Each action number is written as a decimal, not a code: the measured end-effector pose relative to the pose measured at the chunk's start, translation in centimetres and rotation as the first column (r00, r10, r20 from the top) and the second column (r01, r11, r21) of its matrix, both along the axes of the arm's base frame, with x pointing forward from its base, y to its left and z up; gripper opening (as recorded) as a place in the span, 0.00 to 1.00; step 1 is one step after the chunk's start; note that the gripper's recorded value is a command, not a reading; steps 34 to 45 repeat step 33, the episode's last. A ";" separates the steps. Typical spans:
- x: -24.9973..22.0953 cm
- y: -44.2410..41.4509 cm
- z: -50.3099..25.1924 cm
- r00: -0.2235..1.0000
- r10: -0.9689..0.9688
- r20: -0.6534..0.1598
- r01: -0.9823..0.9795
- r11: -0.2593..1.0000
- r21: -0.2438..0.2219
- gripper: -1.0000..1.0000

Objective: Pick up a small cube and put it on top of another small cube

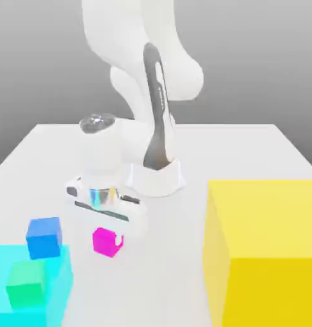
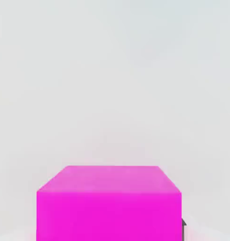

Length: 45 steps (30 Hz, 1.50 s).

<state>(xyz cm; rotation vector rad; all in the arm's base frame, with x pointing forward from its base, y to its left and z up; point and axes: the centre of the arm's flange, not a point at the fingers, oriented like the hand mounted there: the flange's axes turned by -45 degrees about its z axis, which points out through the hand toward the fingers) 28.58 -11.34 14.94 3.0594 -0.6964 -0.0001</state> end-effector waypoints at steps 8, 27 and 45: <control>2.0 -0.6 6.1 0.999 -0.015 0.049 0.015 1.000 0.002 0.00; 11.4 -9.6 17.5 0.836 -0.549 0.005 0.549 0.836 0.011 0.00; 11.3 -9.6 14.6 0.834 -0.552 0.003 0.552 0.834 0.007 1.00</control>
